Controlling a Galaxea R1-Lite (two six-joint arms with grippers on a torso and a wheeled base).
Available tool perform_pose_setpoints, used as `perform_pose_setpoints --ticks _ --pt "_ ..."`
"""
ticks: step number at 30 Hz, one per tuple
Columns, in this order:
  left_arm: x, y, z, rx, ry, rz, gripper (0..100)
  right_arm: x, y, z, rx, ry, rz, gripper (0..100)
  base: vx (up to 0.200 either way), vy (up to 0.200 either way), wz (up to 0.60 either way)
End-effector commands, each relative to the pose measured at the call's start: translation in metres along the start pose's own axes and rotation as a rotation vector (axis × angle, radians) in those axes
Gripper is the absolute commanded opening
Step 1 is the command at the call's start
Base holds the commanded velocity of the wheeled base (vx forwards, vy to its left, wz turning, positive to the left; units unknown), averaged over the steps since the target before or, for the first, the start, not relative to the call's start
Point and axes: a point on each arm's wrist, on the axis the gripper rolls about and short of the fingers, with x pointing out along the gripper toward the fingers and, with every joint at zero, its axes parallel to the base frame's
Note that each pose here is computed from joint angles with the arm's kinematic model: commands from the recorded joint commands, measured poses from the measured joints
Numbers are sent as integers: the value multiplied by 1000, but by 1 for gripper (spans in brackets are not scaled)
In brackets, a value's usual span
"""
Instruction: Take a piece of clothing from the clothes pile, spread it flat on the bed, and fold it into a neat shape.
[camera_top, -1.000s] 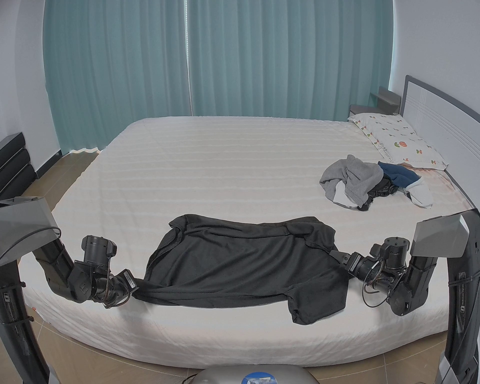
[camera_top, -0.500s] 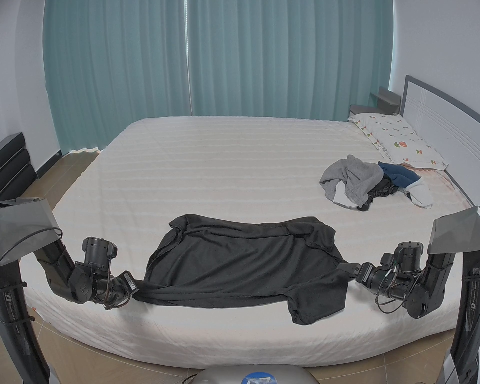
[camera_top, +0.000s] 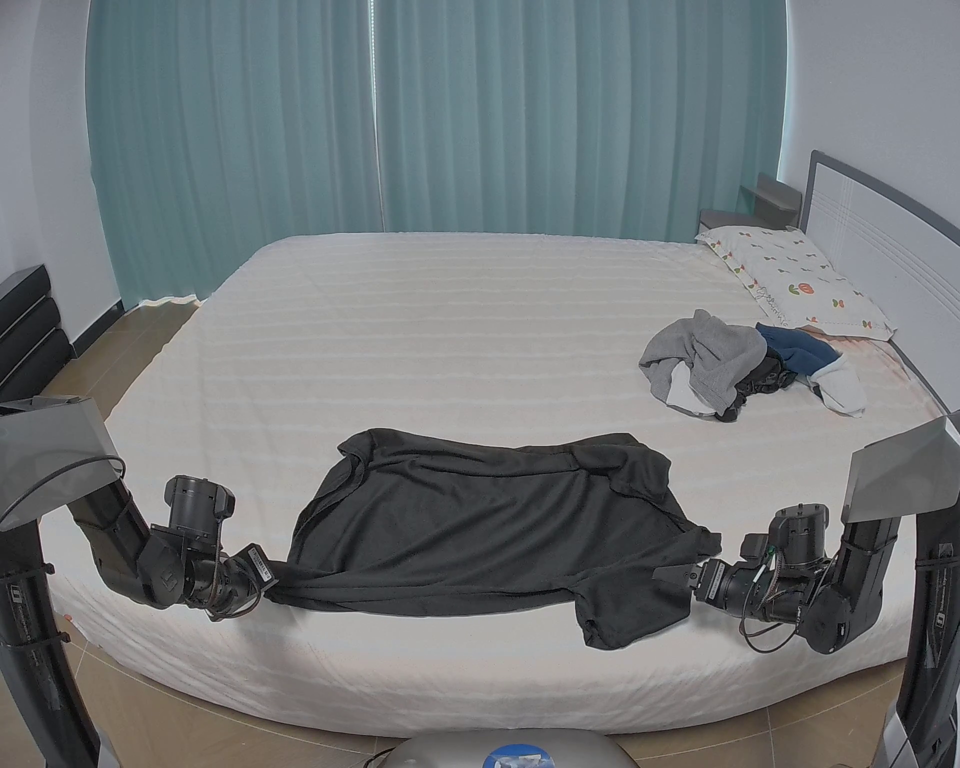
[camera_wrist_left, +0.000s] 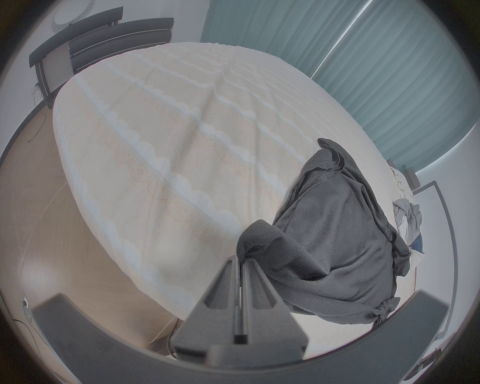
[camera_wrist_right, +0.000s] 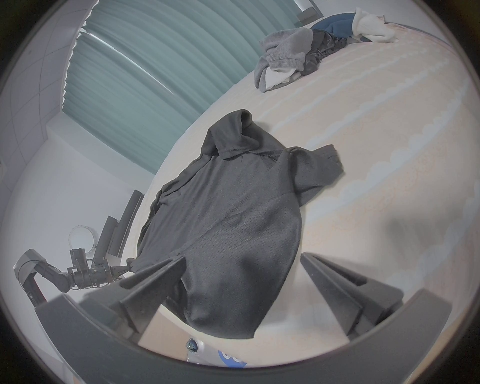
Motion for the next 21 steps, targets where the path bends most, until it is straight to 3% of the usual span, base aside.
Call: perform_pose_setpoints --ticks 1,9,21 --pt "0 0 0 1 1 -1 0 8 -3 -2 -1 10 0 0 0 0 0" --pt "0 0 0 -1 -1 -1 0 20 -3 4 -5 -8 0 0 0 0 0" --pt "2 -1 1 -2 -1 -1 0 34 3 27 29 -121 43 0 0 0 0"
